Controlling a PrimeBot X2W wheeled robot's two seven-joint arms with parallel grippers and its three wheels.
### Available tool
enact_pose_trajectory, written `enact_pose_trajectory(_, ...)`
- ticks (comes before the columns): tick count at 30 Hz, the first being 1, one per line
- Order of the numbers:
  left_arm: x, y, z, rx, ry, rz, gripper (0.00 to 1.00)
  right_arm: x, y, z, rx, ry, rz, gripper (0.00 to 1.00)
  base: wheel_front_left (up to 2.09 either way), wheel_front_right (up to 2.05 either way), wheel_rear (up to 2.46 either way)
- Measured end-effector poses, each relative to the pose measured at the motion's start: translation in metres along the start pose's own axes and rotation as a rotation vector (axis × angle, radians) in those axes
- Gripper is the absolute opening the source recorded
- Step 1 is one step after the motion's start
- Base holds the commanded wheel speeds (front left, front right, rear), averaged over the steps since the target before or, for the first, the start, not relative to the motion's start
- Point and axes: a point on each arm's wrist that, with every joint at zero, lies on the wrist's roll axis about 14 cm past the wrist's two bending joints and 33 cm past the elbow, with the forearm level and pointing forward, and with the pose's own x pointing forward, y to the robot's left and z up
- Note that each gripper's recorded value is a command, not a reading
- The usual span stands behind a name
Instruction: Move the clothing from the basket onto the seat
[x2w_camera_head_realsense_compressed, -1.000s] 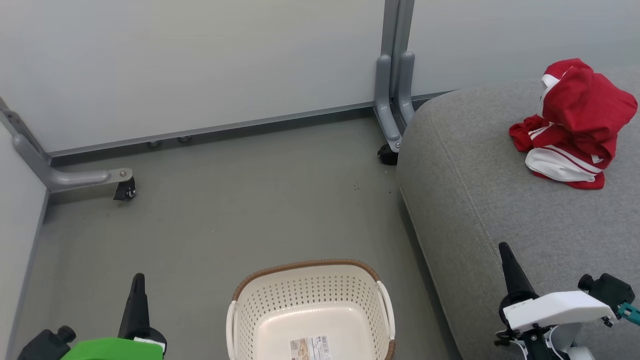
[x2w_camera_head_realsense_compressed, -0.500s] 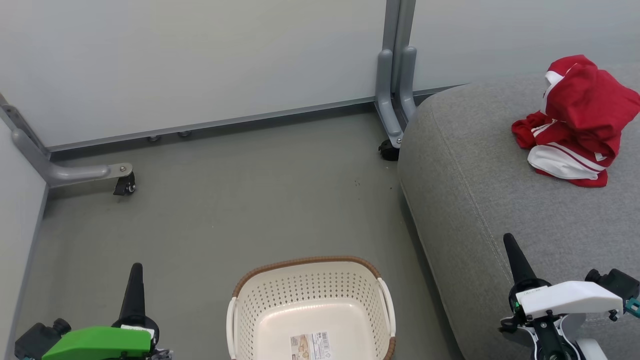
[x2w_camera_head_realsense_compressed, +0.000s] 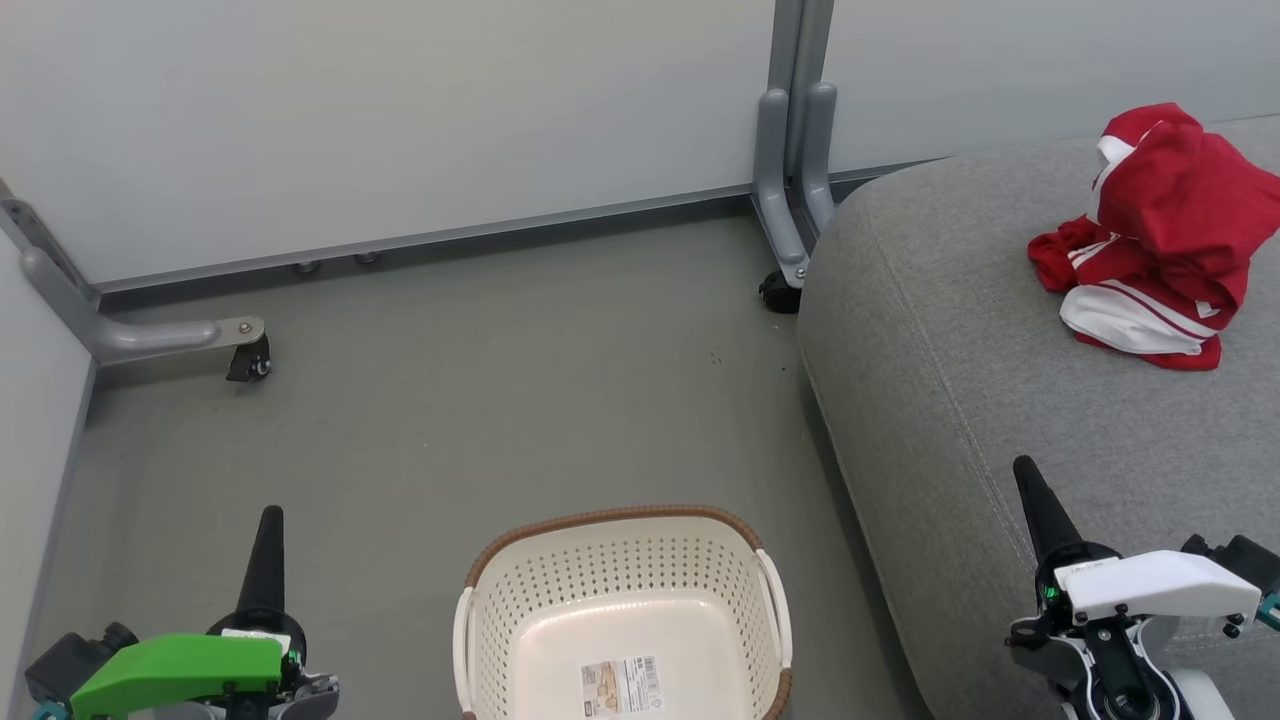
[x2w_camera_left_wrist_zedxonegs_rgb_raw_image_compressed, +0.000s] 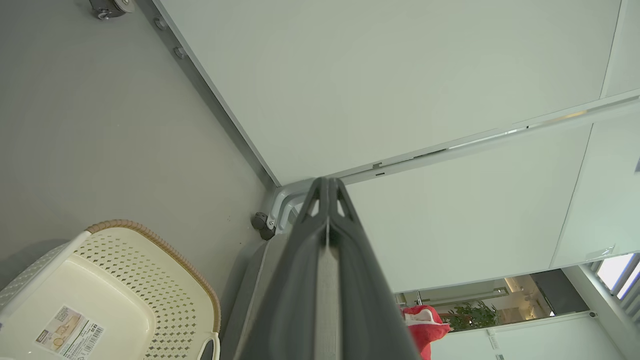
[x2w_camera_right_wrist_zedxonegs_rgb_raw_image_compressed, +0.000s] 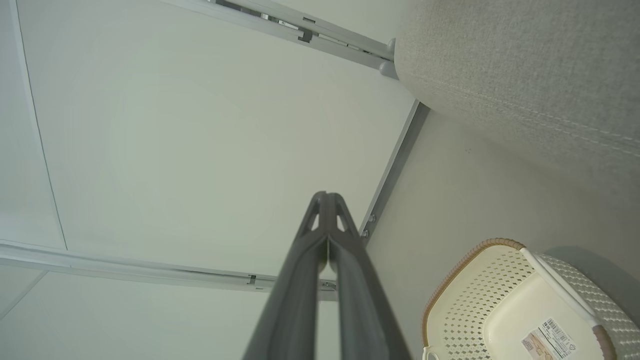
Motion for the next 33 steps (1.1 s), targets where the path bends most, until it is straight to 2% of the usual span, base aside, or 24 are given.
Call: enact_pose_trajectory(33,0.016,-0.007,0.004,-0.248,0.013,-0.024,0.00,0.013,0.000,0.008,0.256,-0.003,0.006,0.00,0.00,0.00,0.00)
